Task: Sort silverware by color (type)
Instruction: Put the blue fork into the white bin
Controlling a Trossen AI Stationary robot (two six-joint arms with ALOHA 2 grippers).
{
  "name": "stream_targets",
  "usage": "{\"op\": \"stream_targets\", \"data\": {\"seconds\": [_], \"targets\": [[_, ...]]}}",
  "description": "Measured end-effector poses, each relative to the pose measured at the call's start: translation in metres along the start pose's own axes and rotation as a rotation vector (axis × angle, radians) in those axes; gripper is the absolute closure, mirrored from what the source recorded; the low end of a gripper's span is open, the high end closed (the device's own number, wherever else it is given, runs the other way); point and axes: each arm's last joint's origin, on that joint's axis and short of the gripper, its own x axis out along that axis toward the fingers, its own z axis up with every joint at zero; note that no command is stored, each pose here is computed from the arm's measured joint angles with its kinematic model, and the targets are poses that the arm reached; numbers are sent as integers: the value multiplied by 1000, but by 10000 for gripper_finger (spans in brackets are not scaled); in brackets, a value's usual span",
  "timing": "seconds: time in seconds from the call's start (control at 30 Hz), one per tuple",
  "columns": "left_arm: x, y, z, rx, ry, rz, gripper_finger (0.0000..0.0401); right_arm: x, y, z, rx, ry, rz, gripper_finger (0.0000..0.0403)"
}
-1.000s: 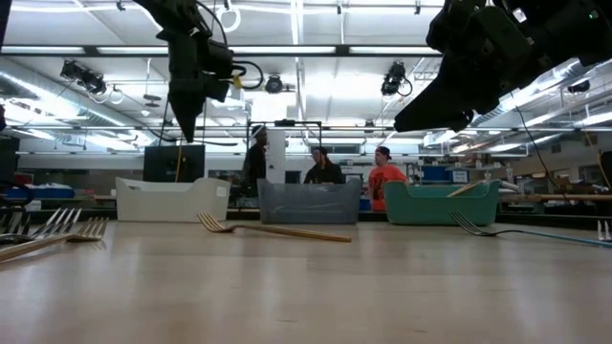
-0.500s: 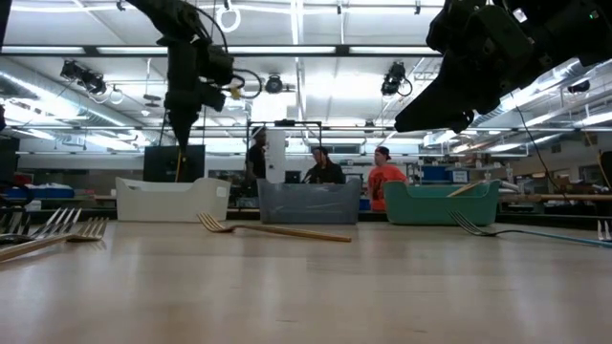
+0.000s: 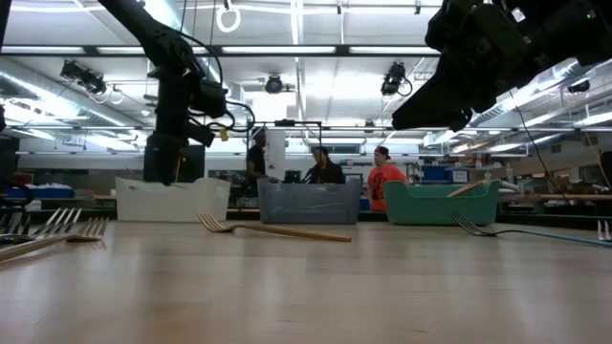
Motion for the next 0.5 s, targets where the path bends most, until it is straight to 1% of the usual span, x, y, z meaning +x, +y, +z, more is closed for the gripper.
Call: {"op": "stream_targets", "data": {"seconds": [0.27, 0.4, 0.5], "targets": [[12, 0, 1, -83, -63, 35, 392, 0, -1, 0, -7, 1, -3, 286], [22, -1, -2, -122, -76, 43, 392, 0, -1, 0, -11, 1, -2, 286], [29, -5, -6, -127, -70, 40, 392, 0, -1, 0, -12, 1, -2, 286]]}}
